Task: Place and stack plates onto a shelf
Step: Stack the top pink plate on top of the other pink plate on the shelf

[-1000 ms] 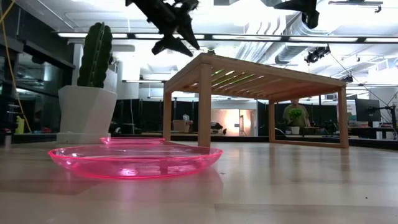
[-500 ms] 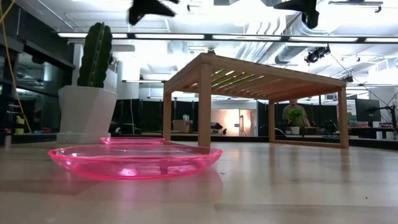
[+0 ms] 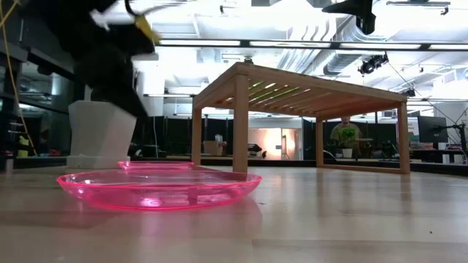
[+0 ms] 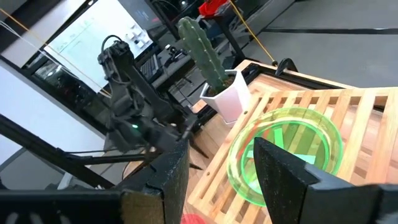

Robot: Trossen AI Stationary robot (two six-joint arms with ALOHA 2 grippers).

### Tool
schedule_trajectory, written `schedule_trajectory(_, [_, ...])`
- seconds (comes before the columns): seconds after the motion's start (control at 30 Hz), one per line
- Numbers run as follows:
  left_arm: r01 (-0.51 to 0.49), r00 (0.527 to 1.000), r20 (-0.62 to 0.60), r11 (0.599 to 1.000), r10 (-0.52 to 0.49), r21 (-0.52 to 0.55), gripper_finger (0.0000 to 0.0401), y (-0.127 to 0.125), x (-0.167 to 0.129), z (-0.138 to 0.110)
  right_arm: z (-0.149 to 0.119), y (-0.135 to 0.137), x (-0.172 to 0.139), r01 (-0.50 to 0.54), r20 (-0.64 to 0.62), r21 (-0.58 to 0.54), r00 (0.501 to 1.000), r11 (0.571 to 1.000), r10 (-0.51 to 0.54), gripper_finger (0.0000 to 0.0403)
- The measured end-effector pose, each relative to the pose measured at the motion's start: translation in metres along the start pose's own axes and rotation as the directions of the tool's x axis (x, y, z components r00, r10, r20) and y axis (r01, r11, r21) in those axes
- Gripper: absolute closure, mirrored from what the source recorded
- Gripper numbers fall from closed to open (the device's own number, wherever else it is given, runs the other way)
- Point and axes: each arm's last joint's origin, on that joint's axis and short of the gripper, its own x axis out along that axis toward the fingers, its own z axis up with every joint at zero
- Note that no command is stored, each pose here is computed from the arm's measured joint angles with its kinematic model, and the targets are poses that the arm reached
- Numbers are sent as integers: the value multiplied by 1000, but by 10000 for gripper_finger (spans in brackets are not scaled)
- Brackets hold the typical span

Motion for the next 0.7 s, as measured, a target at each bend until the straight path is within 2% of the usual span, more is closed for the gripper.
schedule_trajectory(0.23, [-102, 989, -104, 992, 109, 69, 266, 11, 35, -4, 0, 0, 0, 1, 0, 0, 1000, 1000, -1, 242])
schedule_trajectory(0.37, [-133, 981, -137, 989, 140, 57, 266, 17, 52, -6, 0, -1, 0, 23, 16, 0, 1000, 1000, -23, 242])
schedule_trajectory(0.7, [-124, 971, -205, 992, 125, 17, 266, 23, 80, -12, 0, -1, 0, 34, 20, 27, 999, 999, -35, 242])
